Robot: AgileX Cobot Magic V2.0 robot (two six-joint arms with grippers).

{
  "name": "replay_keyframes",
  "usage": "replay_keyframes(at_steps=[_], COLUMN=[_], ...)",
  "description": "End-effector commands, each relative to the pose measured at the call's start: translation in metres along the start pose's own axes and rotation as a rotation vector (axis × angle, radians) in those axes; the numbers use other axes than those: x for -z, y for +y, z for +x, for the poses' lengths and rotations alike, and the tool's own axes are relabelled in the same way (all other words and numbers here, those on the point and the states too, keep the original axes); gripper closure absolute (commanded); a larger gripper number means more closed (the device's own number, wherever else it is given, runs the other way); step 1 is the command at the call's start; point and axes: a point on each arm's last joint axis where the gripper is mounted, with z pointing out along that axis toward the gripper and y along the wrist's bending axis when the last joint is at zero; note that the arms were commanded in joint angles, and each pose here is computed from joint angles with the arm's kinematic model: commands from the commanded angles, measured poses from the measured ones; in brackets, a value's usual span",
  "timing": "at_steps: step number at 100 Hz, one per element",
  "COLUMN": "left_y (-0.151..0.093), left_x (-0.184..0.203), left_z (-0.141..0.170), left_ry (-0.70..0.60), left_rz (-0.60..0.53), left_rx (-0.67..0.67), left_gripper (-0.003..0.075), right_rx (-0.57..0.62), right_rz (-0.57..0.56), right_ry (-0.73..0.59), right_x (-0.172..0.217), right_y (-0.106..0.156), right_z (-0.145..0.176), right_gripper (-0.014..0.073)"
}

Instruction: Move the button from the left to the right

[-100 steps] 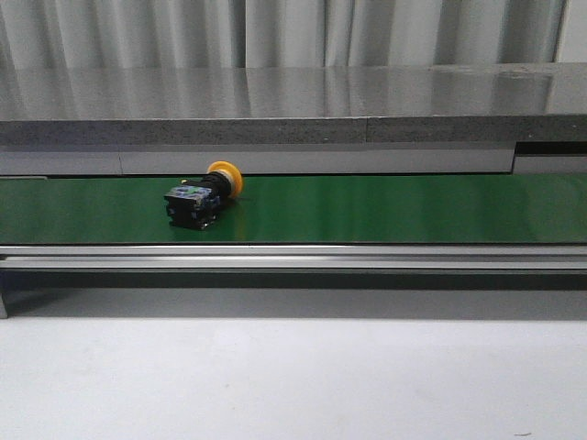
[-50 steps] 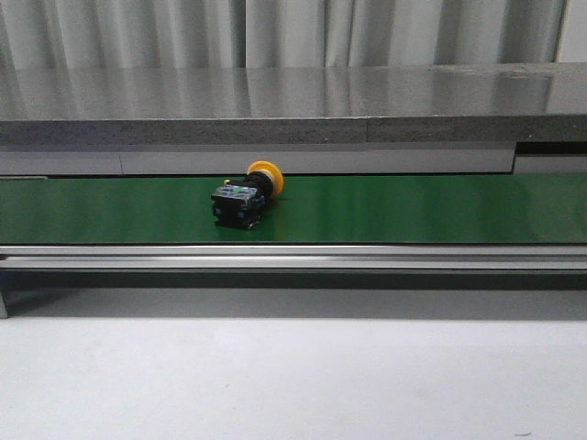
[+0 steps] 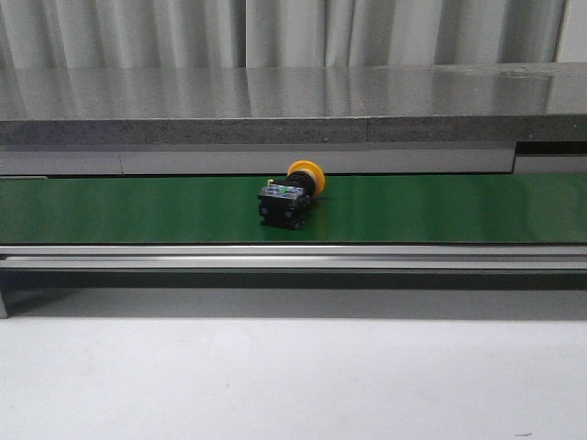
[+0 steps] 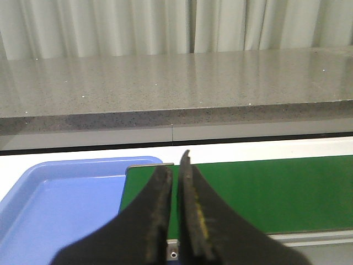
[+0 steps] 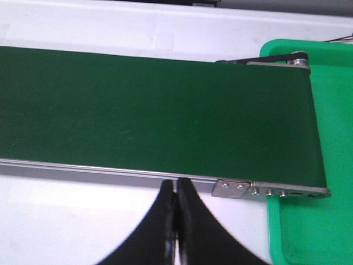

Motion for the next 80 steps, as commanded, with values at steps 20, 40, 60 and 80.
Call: replay_keyframes(at_steps=[20, 40, 60, 80], left_y=[0.003, 0.003, 0.003, 0.003], left_x=[0.001, 0.001, 0.001, 0.001], left_z=[-0.016, -0.016, -0.016, -0.016], left_ry=[-0.096, -0.096, -0.096, -0.096], left_rz=[-0.024, -0.024, -0.024, -0.024], left_rx=[0.009, 0.009, 0.009, 0.009], left_gripper=[0.0715, 0.0715, 0.0715, 0.0715], right_rx=[-0.008, -0.012, -0.033, -0.101], right_rz=[0.001, -0.002, -0.016, -0.063], right_ry=[0.04, 0.068, 0.071, 0.057], right_x=[-0.028, -0.031, -0.031, -0.031], right_y=[0.0, 0.0, 0.001, 0.006], right_z=[-0.017, -0.015, -0.015, -0.016], right_gripper=[0.0661, 0.0466, 0.0089, 0.0046])
